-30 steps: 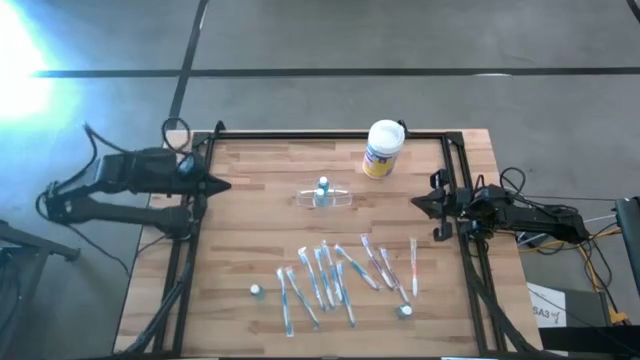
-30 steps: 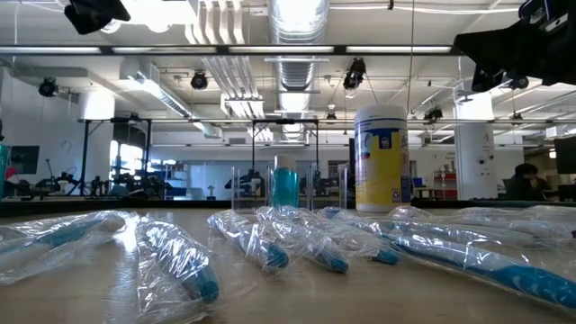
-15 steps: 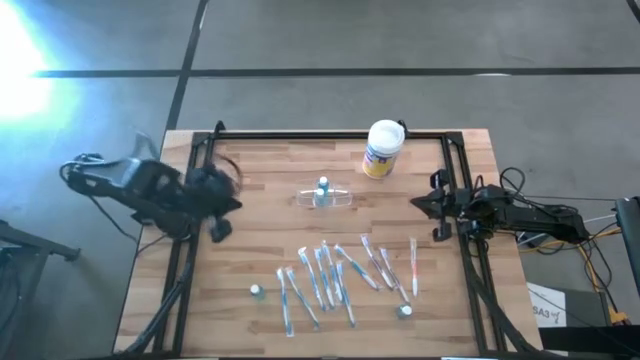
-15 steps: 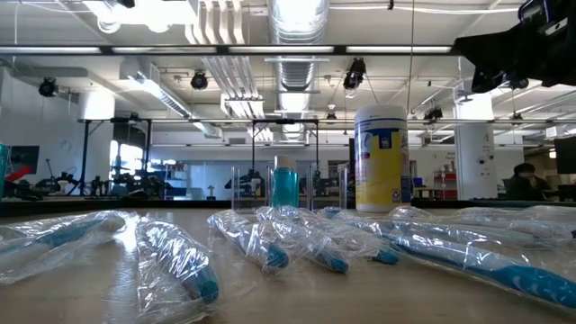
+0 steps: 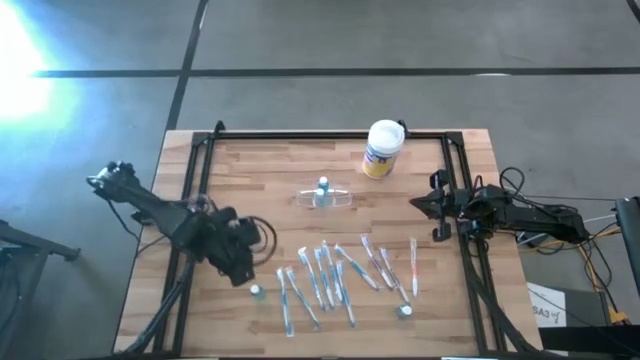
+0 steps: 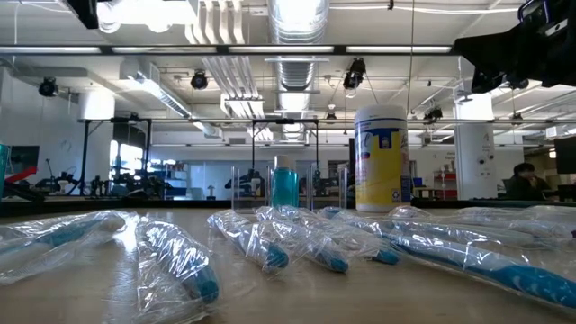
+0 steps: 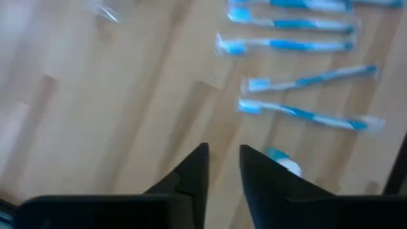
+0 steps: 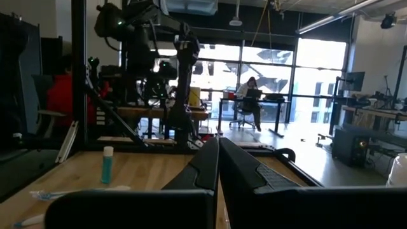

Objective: Pick & Place toothbrushing station
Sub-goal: Put the blue mouthwash bottle into the transparent organizer

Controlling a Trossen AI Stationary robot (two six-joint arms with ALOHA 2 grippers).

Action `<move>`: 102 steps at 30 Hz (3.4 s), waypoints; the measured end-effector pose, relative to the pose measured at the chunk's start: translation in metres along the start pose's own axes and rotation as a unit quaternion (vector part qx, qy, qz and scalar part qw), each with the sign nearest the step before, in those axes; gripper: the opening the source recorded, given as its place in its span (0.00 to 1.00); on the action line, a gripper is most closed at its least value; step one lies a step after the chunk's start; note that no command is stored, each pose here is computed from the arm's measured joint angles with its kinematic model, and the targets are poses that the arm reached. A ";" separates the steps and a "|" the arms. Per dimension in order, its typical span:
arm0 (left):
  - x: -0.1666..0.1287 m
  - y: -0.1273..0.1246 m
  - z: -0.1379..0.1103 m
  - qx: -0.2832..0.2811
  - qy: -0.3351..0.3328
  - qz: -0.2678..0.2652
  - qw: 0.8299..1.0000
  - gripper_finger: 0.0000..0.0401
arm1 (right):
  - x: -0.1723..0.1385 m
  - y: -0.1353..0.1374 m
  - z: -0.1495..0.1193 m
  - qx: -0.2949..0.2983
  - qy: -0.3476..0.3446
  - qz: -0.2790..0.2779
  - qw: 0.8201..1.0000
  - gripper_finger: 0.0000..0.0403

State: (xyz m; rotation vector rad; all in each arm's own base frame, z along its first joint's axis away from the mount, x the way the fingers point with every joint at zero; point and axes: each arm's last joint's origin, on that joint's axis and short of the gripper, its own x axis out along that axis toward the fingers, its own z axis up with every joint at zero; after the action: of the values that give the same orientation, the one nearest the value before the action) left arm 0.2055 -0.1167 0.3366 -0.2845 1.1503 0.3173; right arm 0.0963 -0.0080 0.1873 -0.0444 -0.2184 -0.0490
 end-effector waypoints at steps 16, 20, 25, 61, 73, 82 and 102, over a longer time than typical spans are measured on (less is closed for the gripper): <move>0.045 -0.046 -0.014 -0.014 0.098 0.009 0.995 0.48 | 0.000 0.000 0.000 -0.009 -0.002 -0.001 1.000 0.02; 0.052 -0.050 -0.015 0.020 0.105 0.017 0.994 0.48 | 0.000 0.000 0.000 -0.009 -0.002 -0.001 1.000 0.02; 0.054 -0.057 -0.016 0.069 0.110 -0.020 0.991 0.48 | 0.000 0.000 0.000 -0.009 -0.002 -0.001 1.000 0.02; 0.085 -0.069 -0.022 -0.018 0.152 -0.009 0.988 0.47 | 0.000 0.000 0.001 -0.001 -0.002 -0.001 1.000 0.02; 0.095 -0.067 -0.027 -0.010 0.159 -0.011 0.987 0.47 | 0.000 0.000 0.000 0.001 -0.001 -0.001 1.000 0.02; 0.106 -0.064 -0.028 -0.017 0.155 -0.013 0.988 0.47 | 0.000 0.000 0.000 0.001 -0.001 -0.001 1.000 0.02; 0.102 -0.064 -0.024 -0.018 0.153 -0.020 0.988 0.47 | 0.000 0.000 0.000 0.001 -0.001 -0.001 1.000 0.02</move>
State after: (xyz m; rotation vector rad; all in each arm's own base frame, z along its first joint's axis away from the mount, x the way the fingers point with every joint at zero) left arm 0.2486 -0.1747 0.2370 -0.3978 1.4400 0.2647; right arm 0.0962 -0.0080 0.1876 -0.0428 -0.2198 -0.0507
